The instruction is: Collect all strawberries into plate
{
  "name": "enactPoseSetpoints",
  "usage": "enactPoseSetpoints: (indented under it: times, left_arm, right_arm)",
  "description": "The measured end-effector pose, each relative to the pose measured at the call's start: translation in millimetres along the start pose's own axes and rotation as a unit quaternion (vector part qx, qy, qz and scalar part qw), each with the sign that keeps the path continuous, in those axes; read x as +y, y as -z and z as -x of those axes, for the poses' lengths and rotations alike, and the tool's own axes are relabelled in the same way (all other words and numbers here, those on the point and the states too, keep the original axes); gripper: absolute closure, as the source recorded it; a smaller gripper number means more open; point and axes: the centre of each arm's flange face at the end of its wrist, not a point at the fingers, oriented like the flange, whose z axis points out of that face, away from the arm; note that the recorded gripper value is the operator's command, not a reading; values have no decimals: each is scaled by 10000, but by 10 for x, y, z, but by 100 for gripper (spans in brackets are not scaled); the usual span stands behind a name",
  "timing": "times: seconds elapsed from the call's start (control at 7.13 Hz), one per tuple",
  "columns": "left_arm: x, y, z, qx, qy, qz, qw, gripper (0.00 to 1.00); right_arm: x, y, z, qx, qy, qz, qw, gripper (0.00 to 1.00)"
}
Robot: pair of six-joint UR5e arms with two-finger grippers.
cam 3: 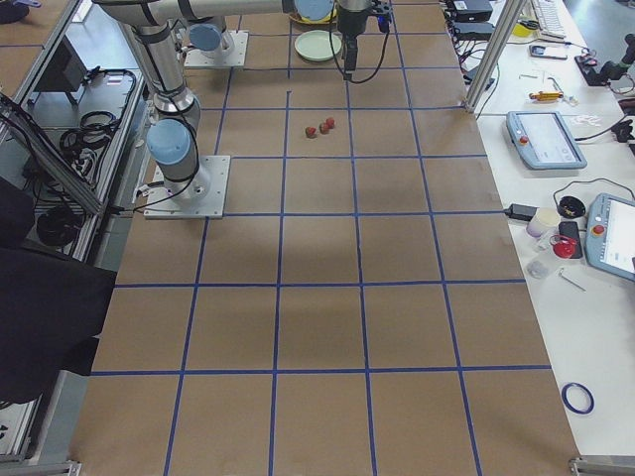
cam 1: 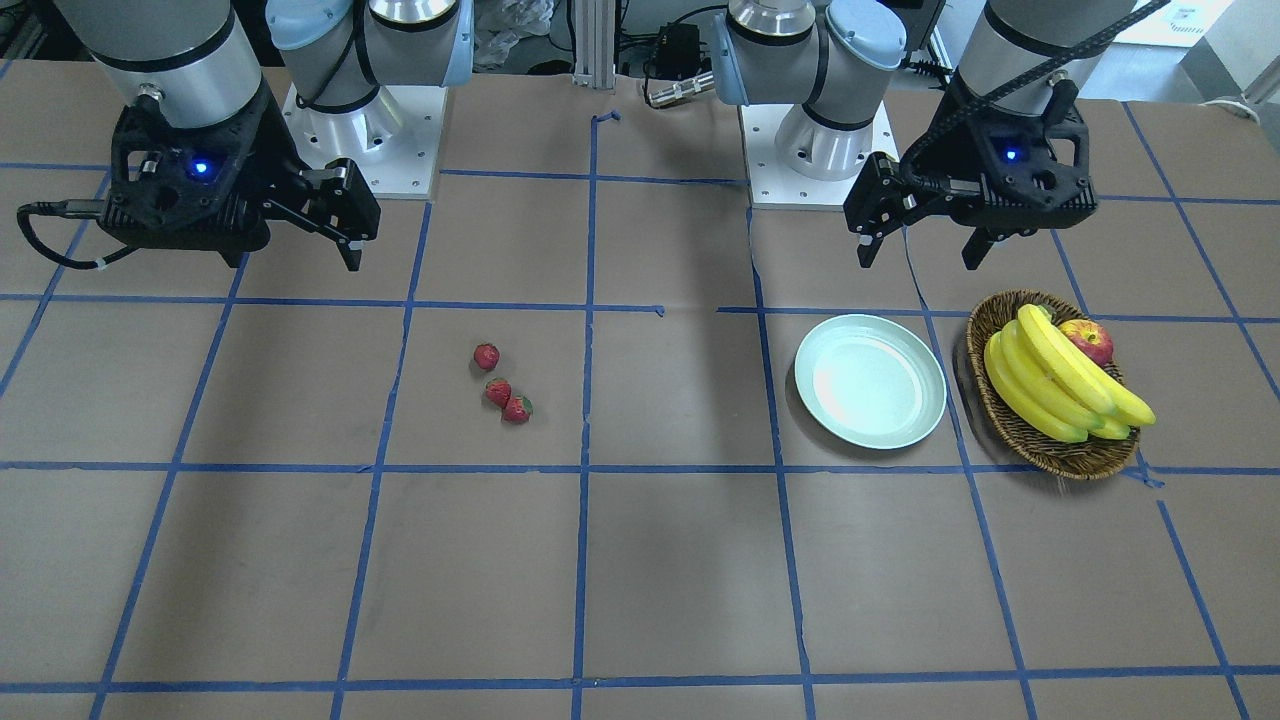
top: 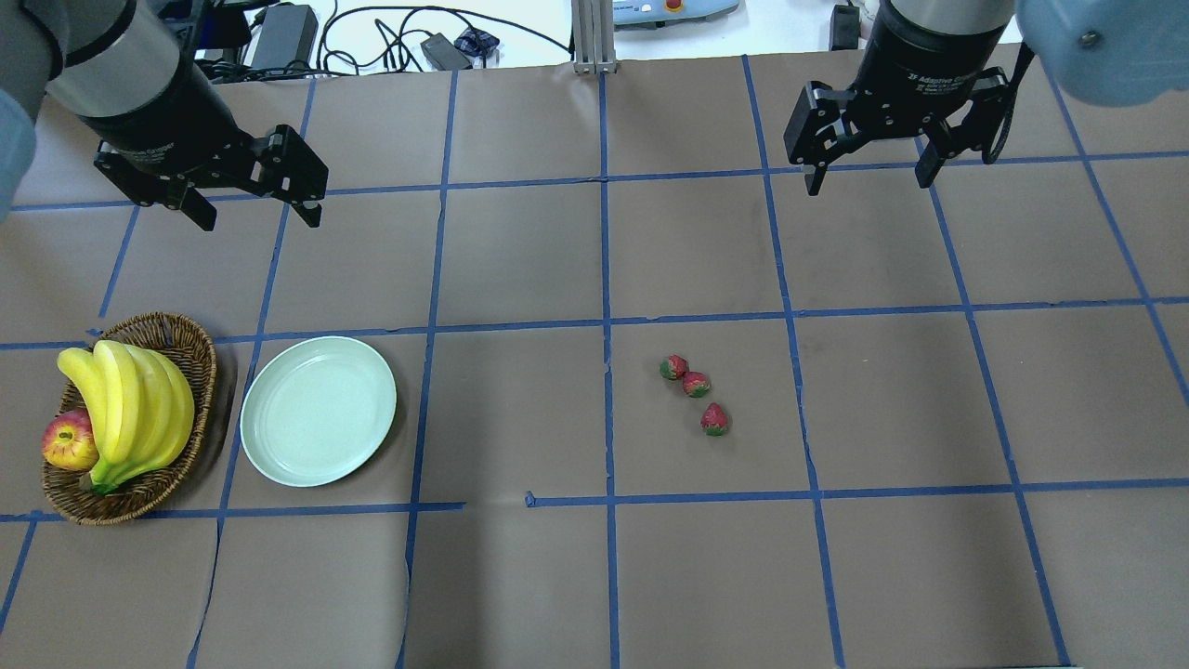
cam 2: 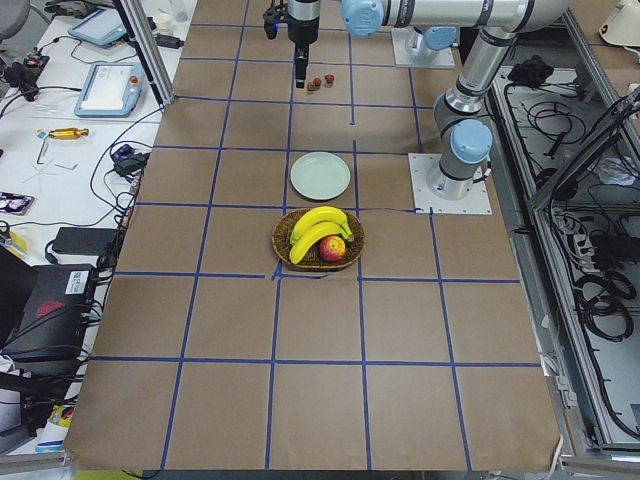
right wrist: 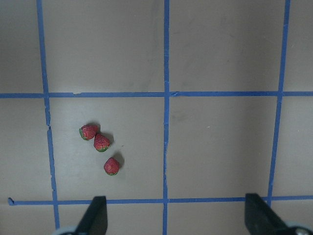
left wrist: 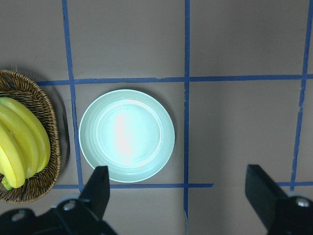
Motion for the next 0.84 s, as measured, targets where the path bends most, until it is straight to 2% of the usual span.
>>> enactPoseSetpoints:
  times: [0.84]
  left_arm:
    - [-3, -5, 0, 1, 7, 5, 10000, 0]
  right_arm:
    - [-8, -63, 10, -14, 6, 48, 10000, 0]
